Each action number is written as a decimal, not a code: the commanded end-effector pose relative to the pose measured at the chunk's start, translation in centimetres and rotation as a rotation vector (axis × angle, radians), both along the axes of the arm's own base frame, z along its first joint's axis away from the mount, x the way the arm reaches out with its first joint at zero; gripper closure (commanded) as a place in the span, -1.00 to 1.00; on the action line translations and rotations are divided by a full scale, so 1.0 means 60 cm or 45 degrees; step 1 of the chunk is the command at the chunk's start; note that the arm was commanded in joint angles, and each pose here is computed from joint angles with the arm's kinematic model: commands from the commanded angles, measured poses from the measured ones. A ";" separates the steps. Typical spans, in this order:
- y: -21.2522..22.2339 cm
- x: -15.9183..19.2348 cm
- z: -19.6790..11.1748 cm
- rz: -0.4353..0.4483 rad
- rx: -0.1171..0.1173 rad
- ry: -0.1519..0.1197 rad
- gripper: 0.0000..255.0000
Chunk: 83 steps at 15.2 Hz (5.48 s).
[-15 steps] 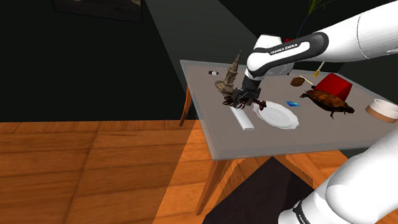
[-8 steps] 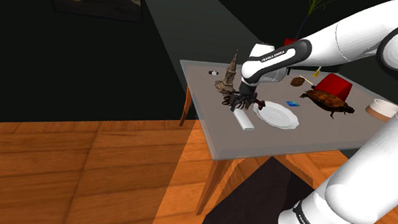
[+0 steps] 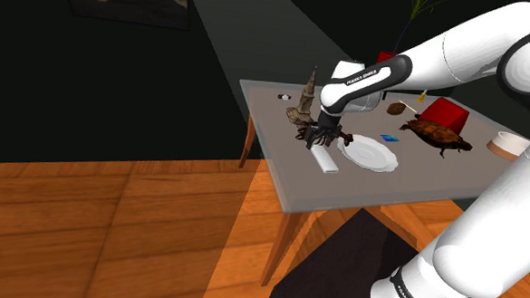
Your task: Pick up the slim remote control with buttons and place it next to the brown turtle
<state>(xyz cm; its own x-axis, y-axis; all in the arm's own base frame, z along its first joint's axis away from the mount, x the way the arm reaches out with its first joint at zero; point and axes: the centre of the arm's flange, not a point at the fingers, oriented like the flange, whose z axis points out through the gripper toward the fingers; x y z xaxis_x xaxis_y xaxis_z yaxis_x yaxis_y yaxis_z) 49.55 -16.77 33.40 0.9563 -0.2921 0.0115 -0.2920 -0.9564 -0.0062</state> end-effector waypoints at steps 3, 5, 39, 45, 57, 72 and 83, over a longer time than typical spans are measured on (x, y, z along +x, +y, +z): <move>0.004 -0.002 -0.009 0.004 0.003 0.011 1.00; 0.002 -0.001 -0.009 0.004 0.003 0.011 1.00; 0.002 -0.002 0.237 0.004 0.003 0.011 1.00; -0.033 -0.029 0.272 0.004 0.003 0.011 1.00; -0.242 -0.189 0.273 0.004 0.003 0.011 1.00; -0.504 -0.390 0.274 0.004 0.003 0.011 1.00; -0.562 -0.434 0.212 0.004 0.003 0.011 1.00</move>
<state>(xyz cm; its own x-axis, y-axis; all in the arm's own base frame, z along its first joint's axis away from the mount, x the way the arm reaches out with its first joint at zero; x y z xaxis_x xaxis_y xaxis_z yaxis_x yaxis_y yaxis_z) 23.65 -50.45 46.65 0.9572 -0.2895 0.0016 -0.2894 -0.9572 -0.0065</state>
